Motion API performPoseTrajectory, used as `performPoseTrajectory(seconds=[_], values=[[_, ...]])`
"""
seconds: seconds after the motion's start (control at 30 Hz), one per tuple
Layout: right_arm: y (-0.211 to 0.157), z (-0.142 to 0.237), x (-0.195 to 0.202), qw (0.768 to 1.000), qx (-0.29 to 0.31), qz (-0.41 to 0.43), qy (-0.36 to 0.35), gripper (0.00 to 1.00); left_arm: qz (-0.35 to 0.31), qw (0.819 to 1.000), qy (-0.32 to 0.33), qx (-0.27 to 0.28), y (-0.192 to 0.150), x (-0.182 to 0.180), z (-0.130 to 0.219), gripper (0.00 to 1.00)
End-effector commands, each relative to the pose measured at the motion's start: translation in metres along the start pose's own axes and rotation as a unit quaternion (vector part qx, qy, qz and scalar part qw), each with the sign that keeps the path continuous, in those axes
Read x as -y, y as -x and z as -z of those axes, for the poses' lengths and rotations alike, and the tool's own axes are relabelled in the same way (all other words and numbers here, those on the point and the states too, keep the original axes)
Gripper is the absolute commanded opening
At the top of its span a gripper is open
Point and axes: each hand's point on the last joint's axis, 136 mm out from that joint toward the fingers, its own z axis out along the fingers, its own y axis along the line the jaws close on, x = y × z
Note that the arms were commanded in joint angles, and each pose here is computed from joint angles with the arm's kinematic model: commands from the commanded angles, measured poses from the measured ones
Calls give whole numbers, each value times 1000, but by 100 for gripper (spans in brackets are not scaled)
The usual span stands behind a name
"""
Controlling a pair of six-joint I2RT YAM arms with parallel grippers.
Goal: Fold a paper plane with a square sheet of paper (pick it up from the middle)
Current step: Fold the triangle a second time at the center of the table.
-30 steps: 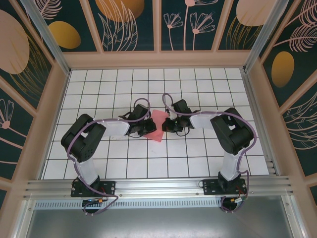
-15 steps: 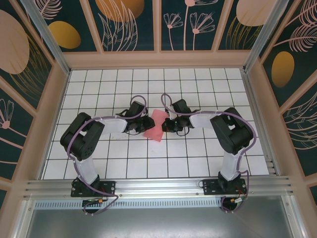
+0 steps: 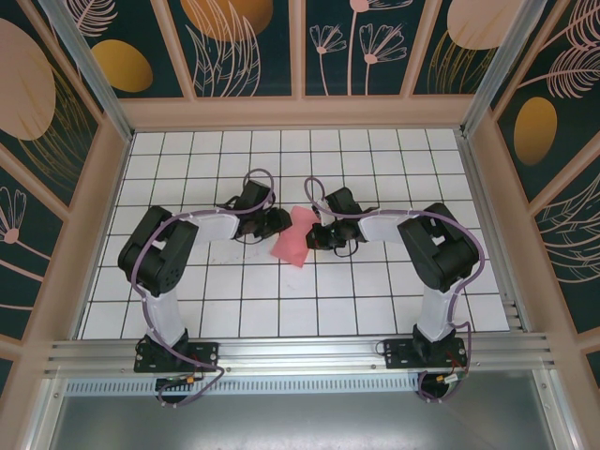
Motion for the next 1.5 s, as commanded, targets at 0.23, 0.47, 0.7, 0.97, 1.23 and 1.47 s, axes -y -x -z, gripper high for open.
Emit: performPoseTrajectory(seconds=[0.23, 0.47, 0.7, 0.97, 1.23, 1.47], values=[[-69, -14, 81, 983, -93, -53, -149, 1, -51, 995, -90, 6, 5, 40, 29, 28], [-69, -14, 80, 983, -93, -55, -147, 1, -53, 993, -99, -41, -32, 38, 16, 15], [-69, -15, 81, 983, -94, -56, -149, 1, -40, 997, -49, -53, -37, 17, -4, 14], [-71, -14, 81, 982, -97, -56, -152, 1, -23, 998, 60, -19, -24, -23, -9, 19], [-74, -14, 84, 981, -100, -56, -156, 0, -9, 997, 78, 11, -7, -30, 1, 34], [-72, -14, 83, 982, -97, -56, -154, 0, -33, 999, 20, 37, 6, 3, 22, 40]])
